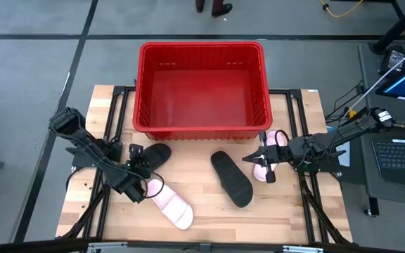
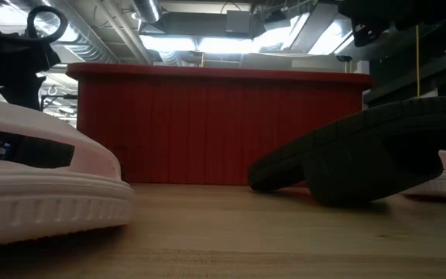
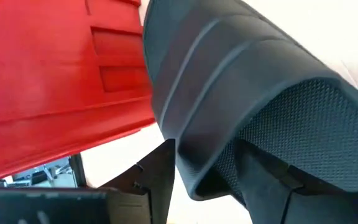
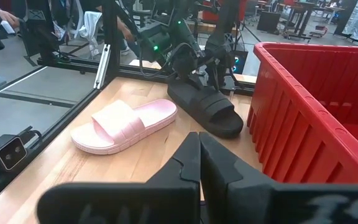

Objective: Pick and place slides into bin
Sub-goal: Put the left black slide into the red container

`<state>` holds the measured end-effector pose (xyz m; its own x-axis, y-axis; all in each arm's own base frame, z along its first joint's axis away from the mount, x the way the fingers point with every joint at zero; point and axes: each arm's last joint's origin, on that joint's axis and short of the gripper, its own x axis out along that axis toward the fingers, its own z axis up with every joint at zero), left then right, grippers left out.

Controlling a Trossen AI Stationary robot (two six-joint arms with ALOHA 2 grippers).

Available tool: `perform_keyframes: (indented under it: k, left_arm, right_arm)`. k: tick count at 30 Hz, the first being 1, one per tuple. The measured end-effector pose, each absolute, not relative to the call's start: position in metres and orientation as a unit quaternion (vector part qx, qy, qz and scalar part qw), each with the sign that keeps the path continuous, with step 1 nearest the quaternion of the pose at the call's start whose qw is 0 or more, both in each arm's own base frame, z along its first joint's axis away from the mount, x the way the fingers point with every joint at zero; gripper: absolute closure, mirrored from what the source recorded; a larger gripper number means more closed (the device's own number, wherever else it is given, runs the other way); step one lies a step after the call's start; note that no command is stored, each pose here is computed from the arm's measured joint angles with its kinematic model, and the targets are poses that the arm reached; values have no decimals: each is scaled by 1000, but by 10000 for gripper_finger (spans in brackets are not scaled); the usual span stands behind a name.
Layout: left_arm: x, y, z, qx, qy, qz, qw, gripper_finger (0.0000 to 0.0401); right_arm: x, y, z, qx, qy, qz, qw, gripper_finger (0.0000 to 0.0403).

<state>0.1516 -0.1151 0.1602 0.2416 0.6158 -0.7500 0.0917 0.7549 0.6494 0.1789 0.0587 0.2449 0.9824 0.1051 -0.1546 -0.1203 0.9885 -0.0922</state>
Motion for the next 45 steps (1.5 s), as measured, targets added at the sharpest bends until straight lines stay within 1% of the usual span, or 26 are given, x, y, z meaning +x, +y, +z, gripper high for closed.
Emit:
perform_keyframes:
  k: [5, 8, 12, 16, 18, 22, 27, 31, 39, 42, 45]
  left_arm:
    - [153, -116, 160, 298, 579, 181, 737, 248]
    - [154, -116, 160, 307, 568, 187, 741, 266]
    - [155, -116, 161, 311, 560, 188, 744, 310]
    - [156, -118, 159, 302, 573, 168, 743, 373]
    - [156, -119, 159, 287, 575, 167, 748, 389]
    - [158, -125, 163, 282, 568, 160, 756, 392]
    - [161, -135, 173, 306, 551, 133, 765, 394]
    - [160, -139, 181, 325, 554, 124, 756, 395]
    - [157, -138, 200, 366, 560, 141, 730, 396]
    - [159, -139, 209, 367, 560, 142, 729, 396]
    - [163, -144, 221, 360, 555, 137, 737, 396]
  right_arm:
    - [179, 59, 245, -51, 75, 57, 994, 399]
    - [179, 59, 245, -51, 75, 57, 994, 399]
    - [179, 59, 245, -51, 75, 57, 994, 399]
    - [179, 59, 245, -51, 75, 57, 994, 399]
    - [179, 59, 245, -52, 75, 57, 994, 399]
    - [179, 59, 245, -52, 75, 57, 994, 399]
    - [179, 59, 245, -52, 75, 57, 994, 399]
    - [179, 59, 245, -53, 75, 57, 994, 399]
    - [179, 59, 245, -54, 75, 57, 994, 399]
    - [179, 59, 245, -54, 75, 57, 994, 399]
    - [179, 59, 245, -54, 75, 57, 994, 399]
